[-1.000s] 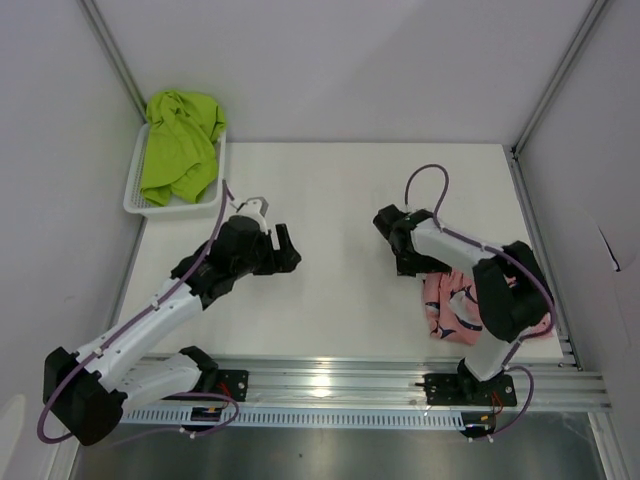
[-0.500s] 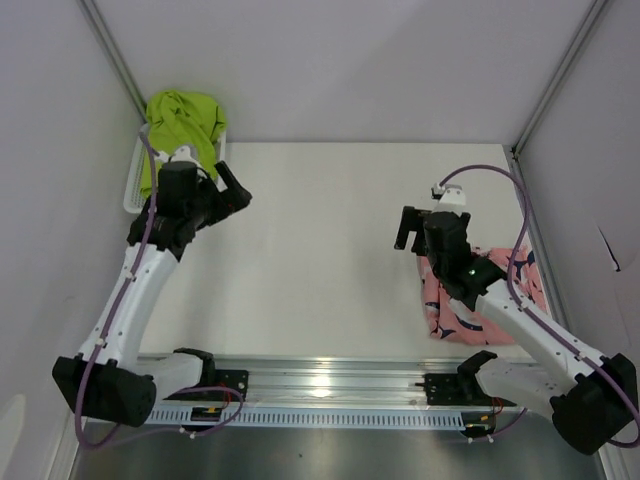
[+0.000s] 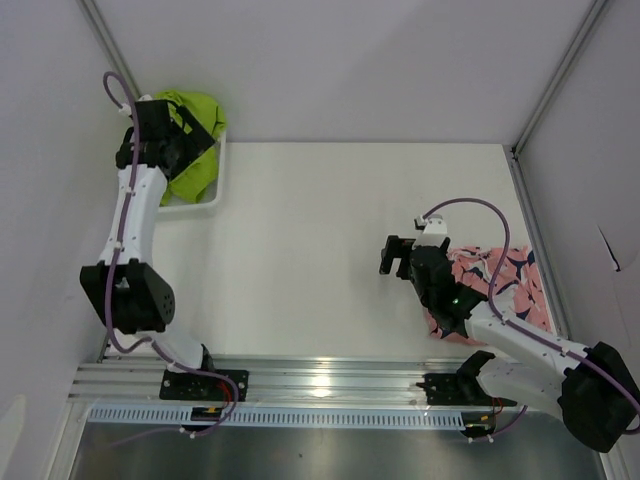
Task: Fold and stack the shorts
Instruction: Grab the shorts from the pile
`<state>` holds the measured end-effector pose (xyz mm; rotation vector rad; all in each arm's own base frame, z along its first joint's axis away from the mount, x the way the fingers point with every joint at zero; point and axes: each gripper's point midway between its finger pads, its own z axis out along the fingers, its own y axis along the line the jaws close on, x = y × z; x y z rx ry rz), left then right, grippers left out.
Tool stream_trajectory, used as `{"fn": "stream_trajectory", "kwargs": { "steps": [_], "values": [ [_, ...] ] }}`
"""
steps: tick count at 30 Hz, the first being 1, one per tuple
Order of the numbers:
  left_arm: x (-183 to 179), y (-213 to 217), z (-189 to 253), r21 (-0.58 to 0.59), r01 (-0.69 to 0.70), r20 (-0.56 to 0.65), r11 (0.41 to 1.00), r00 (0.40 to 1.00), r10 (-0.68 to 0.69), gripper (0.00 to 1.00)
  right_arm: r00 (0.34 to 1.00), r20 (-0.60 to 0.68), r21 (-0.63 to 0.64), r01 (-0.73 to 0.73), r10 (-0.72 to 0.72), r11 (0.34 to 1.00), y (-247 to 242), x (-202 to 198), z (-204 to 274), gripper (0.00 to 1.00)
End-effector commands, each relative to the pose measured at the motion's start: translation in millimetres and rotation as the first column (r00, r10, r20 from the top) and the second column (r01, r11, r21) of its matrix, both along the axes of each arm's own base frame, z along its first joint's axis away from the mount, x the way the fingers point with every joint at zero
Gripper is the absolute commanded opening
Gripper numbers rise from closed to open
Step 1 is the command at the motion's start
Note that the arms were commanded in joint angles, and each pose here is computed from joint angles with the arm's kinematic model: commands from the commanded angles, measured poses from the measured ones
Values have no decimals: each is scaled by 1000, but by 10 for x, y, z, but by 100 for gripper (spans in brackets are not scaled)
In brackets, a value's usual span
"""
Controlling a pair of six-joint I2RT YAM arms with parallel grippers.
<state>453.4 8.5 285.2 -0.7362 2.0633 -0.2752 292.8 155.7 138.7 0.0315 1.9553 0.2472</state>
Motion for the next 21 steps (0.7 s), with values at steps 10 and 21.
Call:
{"fn": "stream_trajectory", "kwargs": {
  "steps": [10, 21],
  "values": [
    [1036, 894, -570, 99, -194, -69, 976, 977, 201, 98, 993, 121, 51, 8, -14, 999, 101, 63, 175, 99],
    [1522, 1258, -957, 237, -210, -44, 948, 973, 227, 98, 993, 113, 41, 16, -21, 999, 94, 72, 146, 99]
  ]
}}
